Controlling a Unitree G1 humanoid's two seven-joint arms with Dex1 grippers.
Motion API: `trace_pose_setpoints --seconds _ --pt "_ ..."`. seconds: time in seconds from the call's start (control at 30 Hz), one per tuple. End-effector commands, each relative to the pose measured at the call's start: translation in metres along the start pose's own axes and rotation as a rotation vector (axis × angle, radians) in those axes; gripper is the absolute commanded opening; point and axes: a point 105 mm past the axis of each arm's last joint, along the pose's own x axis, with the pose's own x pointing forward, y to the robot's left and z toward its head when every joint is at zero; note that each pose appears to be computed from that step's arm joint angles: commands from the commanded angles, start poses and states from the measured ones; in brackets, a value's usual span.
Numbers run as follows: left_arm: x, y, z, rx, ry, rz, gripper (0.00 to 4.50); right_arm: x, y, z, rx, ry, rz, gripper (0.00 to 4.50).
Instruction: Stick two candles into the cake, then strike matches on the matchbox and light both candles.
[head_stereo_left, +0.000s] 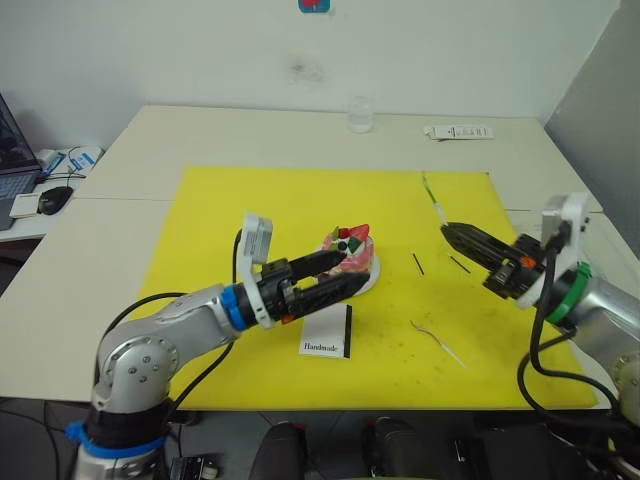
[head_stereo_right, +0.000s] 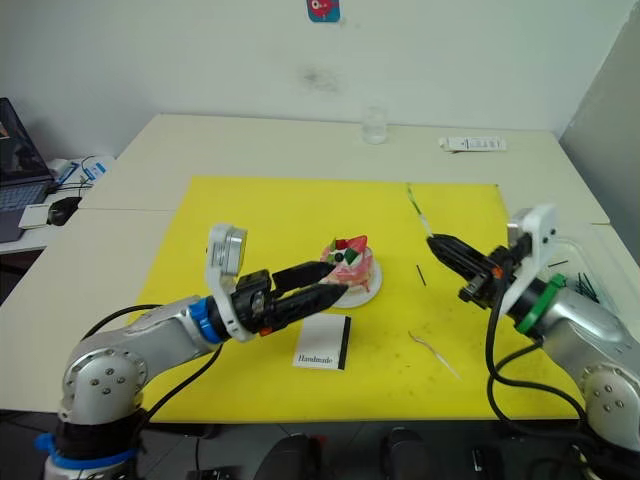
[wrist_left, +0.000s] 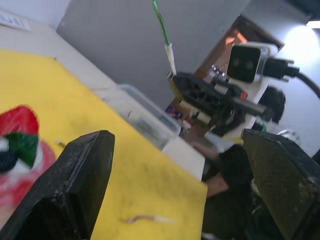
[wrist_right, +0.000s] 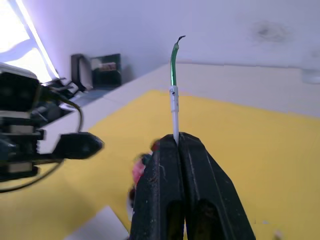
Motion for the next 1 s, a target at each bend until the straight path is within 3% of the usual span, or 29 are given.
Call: trace_pose_setpoints --seconds 0.03,0.27,0.67,0.77,1.0 --pt "0.008 -0.014 0.025 -0.061 -0.133 -0.057 4.5 0.01 0.018 0.009 0.111 -0.043 0.112 0.07" --pt "0.01 -0.027 0.032 -0.186 -0.181 -0.142 4.5 0.021 0.04 0.014 0.267 -0.043 0.246 0.07" --pt "0.011 -0.035 0.029 -0.196 -0.129 -0.203 4.5 0.021 0.057 0.009 0.356 0.033 0.328 0.07" --pt "0.011 -0.034 0.029 -0.203 -0.135 -0.208 3.91 0.022 0.059 0.008 0.363 0.044 0.335 0.0" --pt "0.014 -0.031 0.031 -0.224 -0.157 -0.22 1.81 0.025 0.06 0.005 0.374 0.058 0.35 0.0"
